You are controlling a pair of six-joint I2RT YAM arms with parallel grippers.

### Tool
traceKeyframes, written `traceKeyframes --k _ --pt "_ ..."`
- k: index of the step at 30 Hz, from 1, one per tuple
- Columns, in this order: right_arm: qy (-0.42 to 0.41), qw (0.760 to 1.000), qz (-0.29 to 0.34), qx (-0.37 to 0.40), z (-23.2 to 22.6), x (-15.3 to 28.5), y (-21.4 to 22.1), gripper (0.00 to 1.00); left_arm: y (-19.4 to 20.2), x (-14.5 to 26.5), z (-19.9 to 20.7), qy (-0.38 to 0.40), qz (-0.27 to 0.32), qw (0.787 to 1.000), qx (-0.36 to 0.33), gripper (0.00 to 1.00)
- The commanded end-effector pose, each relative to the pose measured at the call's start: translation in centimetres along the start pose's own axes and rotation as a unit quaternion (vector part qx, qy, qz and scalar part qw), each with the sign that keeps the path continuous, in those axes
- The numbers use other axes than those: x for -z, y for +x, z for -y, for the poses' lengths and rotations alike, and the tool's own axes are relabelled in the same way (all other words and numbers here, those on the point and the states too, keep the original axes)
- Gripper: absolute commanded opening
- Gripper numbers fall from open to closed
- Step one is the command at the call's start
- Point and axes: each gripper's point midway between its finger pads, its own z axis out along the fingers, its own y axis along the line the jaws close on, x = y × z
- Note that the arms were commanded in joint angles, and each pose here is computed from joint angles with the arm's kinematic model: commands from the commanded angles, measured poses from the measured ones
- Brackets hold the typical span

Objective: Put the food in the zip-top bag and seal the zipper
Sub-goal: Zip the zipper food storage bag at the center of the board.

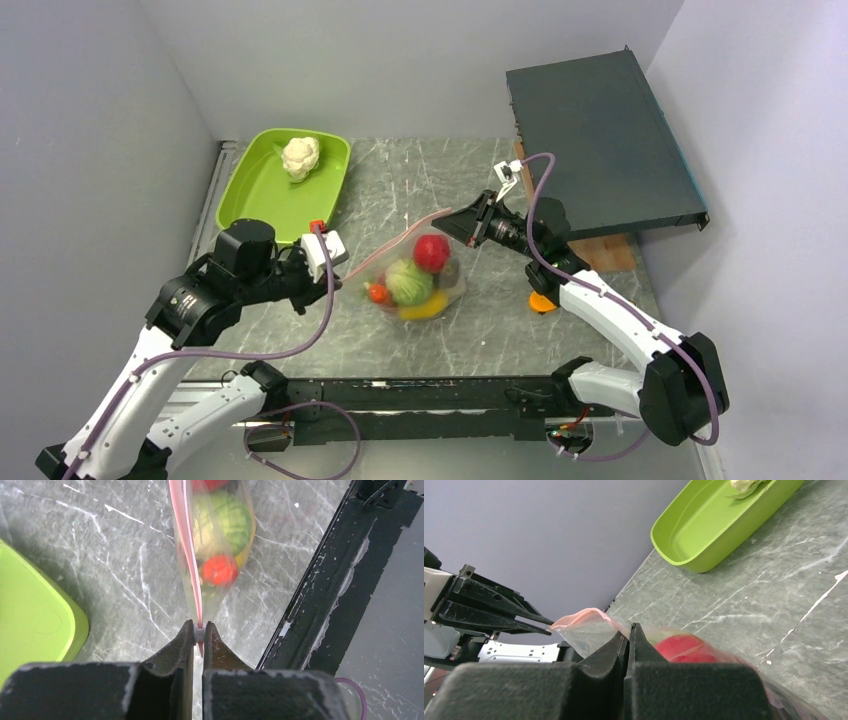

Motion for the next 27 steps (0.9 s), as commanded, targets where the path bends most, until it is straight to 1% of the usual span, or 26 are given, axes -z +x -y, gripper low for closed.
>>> traceKeyframes --k 1,4,6,7,9,11,12,15,17,21,22,24,26,27 --pt "0.016 0.996 0.081 0.044 -0.3 0.7 -4.4 0.0 2.9 1.2 0.2 -0.021 -0.045 0.999 0.015 0.03" --pt "0.014 0.996 0.077 0.045 -0.4 0.7 -4.4 0.0 3.1 1.4 0.0 -0.032 -0.043 0.998 0.013 0.04" --pt "0.01 0.996 0.072 0.044 -0.5 0.5 -4.4 0.0 3.1 1.5 -0.2 -0.038 -0.04 0.998 0.012 0.07" --pt "0.009 0.996 0.07 0.045 -0.4 0.4 -4.4 0.0 3.0 1.5 -0.3 -0.039 -0.039 0.998 0.012 0.12" --pt "0.008 0.997 0.066 0.045 -0.4 0.1 -4.3 0.0 2.7 1.5 -0.8 -0.055 -0.04 0.998 0.019 0.26" --pt "0.007 0.997 0.061 0.047 -0.4 -0.2 -4.3 0.0 2.4 1.7 -1.9 -0.085 -0.038 0.995 0.024 0.41" --pt "0.008 0.997 0.059 0.048 -0.3 -0.4 -4.4 0.0 2.1 1.9 -2.7 -0.108 -0.034 0.993 0.029 0.47" --pt "0.032 0.997 0.046 0.054 0.3 -1.4 -4.3 0.0 0.6 2.9 -4.4 -0.163 -0.004 0.986 0.034 0.58" --pt "0.05 0.996 0.037 0.057 0.9 -2.3 -4.1 0.0 -0.6 4.2 -5.4 -0.203 0.024 0.978 0.037 0.64" --pt "0.048 0.996 0.027 0.067 1.0 -3.2 -3.6 0.0 -2.7 6.8 -6.1 -0.243 0.072 0.967 0.021 0.67" --pt "0.042 0.996 0.023 0.077 0.9 -3.2 -3.4 0.0 -3.0 7.2 -6.1 -0.246 0.081 0.966 0.018 0.68" --pt "0.002 0.994 0.009 0.112 -0.1 -3.0 -2.4 0.0 -3.4 7.5 -6.0 -0.247 0.096 0.964 0.019 0.7" --pt "-0.088 0.983 -0.01 0.162 -2.6 -2.1 -0.8 0.0 -3.5 7.5 -5.9 -0.249 0.11 0.962 0.034 0.74" --pt "-0.12 0.975 -0.017 0.186 -3.5 -1.5 0.0 0.0 -3.4 7.3 -6.0 -0.252 0.113 0.96 0.052 0.75"
